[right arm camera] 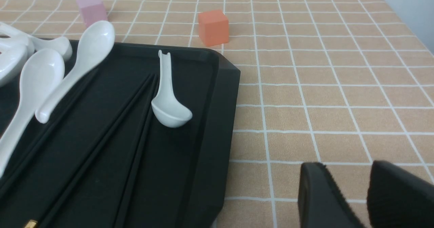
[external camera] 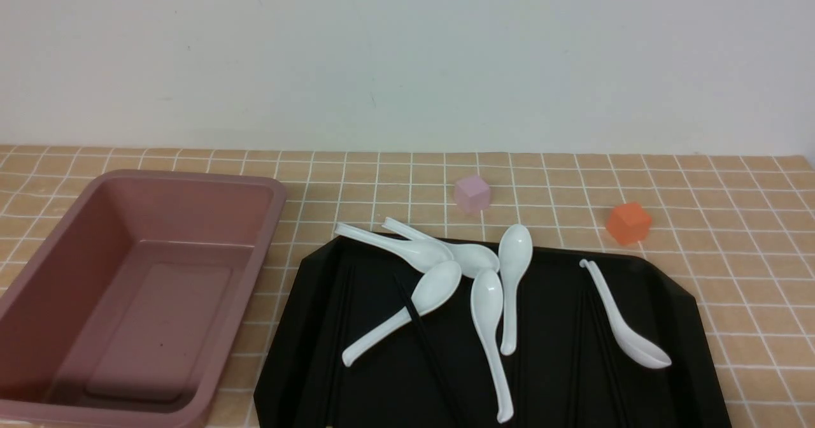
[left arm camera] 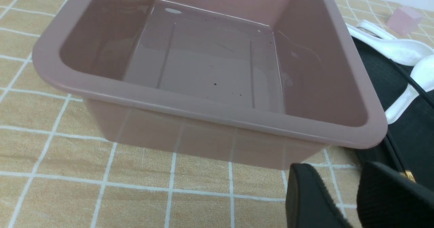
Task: On brown tablecloth take chopsticks from black tray and put them in box.
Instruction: 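Reach over to the black tray and grasp a pair of chopsticks with the left gripper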
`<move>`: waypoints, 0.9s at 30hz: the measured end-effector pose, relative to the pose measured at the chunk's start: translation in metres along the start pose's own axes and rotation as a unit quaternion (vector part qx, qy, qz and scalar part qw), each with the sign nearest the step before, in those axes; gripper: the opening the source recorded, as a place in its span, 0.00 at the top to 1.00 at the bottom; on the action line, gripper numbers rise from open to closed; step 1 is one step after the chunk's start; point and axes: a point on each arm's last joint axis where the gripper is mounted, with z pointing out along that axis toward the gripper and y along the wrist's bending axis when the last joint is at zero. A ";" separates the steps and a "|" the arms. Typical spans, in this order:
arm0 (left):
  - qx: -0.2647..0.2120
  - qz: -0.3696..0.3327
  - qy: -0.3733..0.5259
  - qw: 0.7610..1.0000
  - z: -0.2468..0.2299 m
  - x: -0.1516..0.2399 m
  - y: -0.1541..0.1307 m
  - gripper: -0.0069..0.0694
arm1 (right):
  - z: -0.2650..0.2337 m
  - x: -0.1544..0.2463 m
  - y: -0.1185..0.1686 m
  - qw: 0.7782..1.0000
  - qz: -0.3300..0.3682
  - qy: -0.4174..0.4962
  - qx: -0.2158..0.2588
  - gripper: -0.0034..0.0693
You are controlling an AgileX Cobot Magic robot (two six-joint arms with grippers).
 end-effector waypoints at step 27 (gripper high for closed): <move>0.167 -0.739 -0.108 0.644 -0.007 -0.035 -0.005 0.60 | 0.000 0.000 0.000 1.000 0.000 0.000 0.000 0.62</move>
